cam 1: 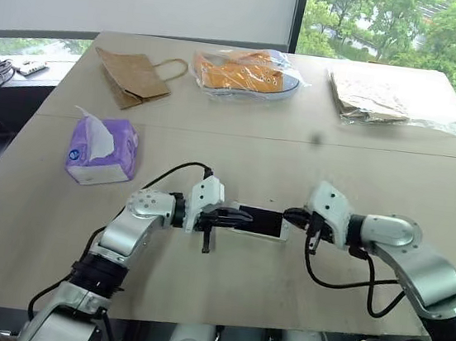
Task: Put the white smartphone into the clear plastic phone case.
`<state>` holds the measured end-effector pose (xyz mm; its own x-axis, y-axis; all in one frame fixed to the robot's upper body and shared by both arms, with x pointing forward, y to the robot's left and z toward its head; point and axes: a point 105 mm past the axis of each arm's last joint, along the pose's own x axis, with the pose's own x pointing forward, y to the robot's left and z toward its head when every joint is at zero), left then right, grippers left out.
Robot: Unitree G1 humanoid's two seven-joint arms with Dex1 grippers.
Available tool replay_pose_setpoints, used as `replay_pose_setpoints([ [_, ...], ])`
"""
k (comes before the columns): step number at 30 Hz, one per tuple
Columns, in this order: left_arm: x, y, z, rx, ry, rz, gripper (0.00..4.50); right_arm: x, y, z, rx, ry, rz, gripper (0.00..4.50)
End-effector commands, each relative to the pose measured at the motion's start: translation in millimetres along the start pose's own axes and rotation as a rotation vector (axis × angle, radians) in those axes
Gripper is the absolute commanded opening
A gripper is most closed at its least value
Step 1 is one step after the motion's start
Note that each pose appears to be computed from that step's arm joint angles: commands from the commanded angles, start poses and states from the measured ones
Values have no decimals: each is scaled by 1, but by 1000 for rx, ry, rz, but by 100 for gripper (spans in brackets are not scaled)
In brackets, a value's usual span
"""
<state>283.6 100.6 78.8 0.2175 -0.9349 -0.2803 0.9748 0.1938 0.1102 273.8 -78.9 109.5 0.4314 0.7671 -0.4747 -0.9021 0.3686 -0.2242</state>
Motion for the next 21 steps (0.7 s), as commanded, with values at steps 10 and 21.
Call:
replay_pose_setpoints([
  [10, 1, -3, -4, 7, 36, 10, 10, 3, -4, -14, 13, 154, 53, 0],
  [21, 0, -4, -5, -3, 37, 26, 10, 6, 8, -26, -4, 259, 145, 0],
])
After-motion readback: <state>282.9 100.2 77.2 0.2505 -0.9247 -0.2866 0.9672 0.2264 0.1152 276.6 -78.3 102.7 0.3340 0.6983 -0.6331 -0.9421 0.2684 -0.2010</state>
